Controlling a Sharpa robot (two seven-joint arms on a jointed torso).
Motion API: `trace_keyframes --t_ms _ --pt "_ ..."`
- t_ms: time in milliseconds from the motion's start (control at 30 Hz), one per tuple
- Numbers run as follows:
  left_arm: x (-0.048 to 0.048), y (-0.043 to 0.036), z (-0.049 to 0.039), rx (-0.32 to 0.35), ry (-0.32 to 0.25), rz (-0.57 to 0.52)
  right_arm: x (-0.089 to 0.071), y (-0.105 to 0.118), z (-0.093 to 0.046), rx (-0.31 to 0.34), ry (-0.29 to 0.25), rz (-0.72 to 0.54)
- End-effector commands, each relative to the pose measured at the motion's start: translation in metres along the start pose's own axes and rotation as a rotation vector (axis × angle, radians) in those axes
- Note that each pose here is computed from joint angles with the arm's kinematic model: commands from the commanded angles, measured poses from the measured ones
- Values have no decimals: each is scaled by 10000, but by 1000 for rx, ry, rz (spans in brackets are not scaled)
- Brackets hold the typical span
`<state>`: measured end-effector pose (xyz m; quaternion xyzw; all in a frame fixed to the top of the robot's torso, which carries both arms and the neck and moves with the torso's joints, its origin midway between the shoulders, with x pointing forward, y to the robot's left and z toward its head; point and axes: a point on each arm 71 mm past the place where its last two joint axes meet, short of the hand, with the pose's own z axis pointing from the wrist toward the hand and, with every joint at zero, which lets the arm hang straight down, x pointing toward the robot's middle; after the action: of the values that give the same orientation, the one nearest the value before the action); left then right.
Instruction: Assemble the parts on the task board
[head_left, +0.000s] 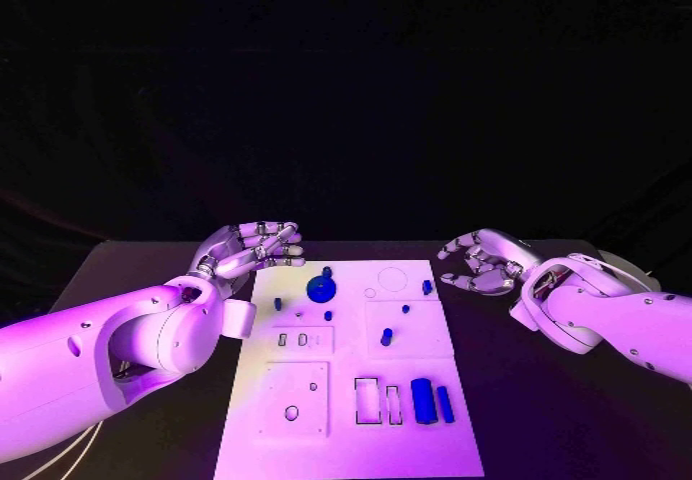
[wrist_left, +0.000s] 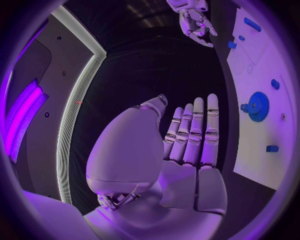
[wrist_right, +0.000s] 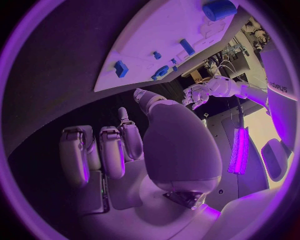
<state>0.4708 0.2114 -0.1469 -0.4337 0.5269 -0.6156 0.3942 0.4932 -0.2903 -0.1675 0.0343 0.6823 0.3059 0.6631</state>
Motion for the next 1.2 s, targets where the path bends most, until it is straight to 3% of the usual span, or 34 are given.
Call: trace_keyframes --t_ms 33,567,1200 --pt "26 -4 3 9 26 -8 94 -11 3 -29 54 10" --pt "27 -3 -2 8 27 -8 385 -68 106 12 109 10" --pt "19 -2 -1 5 25 -6 455 -60 177 30 90 5"
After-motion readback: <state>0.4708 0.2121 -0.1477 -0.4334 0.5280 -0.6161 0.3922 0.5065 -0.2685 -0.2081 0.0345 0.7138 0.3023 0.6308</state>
